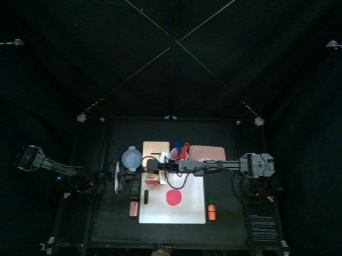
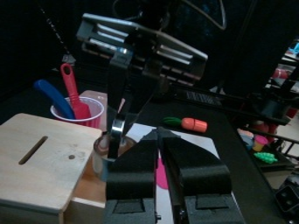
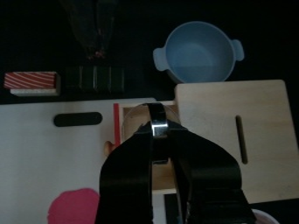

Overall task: Get the cutter from the drawer then cut the dough then place the extra dough in the bowl
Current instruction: Shut the drawer

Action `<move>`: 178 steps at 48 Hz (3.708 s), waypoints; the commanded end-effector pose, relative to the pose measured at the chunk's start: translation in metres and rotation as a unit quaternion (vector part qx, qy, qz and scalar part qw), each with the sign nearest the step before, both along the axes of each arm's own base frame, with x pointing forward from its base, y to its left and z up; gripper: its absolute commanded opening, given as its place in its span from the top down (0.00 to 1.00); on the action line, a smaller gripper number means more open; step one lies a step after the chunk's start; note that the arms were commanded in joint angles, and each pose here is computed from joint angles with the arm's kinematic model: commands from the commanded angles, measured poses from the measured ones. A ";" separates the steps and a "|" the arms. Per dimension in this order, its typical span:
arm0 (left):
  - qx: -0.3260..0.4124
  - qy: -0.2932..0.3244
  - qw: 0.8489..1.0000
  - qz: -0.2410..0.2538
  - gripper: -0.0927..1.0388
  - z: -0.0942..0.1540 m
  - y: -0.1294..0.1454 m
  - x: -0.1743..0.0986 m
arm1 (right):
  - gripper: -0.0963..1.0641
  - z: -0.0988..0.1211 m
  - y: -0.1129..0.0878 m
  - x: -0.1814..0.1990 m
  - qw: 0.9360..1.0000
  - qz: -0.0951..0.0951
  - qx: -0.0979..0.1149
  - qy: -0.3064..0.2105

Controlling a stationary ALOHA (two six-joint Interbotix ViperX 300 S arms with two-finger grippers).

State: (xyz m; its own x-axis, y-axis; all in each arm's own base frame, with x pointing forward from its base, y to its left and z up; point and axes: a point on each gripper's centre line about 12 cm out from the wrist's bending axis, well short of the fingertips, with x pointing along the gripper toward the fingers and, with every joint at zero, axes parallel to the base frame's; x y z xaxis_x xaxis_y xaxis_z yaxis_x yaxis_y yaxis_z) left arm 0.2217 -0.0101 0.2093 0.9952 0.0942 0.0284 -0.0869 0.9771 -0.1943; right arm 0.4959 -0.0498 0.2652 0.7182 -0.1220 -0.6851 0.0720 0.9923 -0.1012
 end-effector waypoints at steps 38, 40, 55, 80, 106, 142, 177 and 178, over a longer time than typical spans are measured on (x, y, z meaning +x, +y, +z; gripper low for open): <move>-0.024 0.002 0.997 0.075 0.53 0.006 0.030 0.005 | 0.54 -0.057 0.050 -0.177 0.995 0.032 0.038 0.087; -0.024 -0.003 0.997 0.079 0.53 0.009 0.032 0.007 | 0.54 -0.064 0.051 -0.183 0.995 0.029 0.044 0.089; -0.026 -0.022 0.995 0.099 0.53 0.022 0.041 0.014 | 0.54 -0.090 0.059 -0.203 0.992 0.002 0.080 0.093; -0.037 -0.017 0.988 0.151 0.52 0.024 0.064 0.026 | 0.47 -0.103 0.065 -0.209 0.990 -0.030 0.125 0.059; -0.043 0.006 0.979 0.200 0.52 0.027 0.096 0.032 | 0.28 -0.071 0.066 -0.187 0.992 -0.013 0.123 -0.012; 0.005 0.397 0.904 0.157 0.54 0.022 0.223 0.124 | 0.60 -0.061 0.075 -0.078 0.986 0.054 0.086 -0.129; 0.090 0.535 0.836 0.086 0.56 -0.015 0.254 0.136 | 0.82 -0.093 0.082 -0.030 0.989 0.060 0.080 -0.105; 0.090 0.533 0.837 0.086 0.56 -0.015 0.254 0.137 | 0.82 -0.094 0.082 -0.029 0.989 0.061 0.079 -0.105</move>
State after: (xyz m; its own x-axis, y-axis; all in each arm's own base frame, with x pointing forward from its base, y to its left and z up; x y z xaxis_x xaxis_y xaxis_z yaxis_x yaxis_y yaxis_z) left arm 0.3544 0.2399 0.1842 0.4083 0.3104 -0.8584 -0.2516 0.9422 0.2211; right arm 0.4592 0.0328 0.1556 0.8258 0.0711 -0.5595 -0.0436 0.9971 0.0623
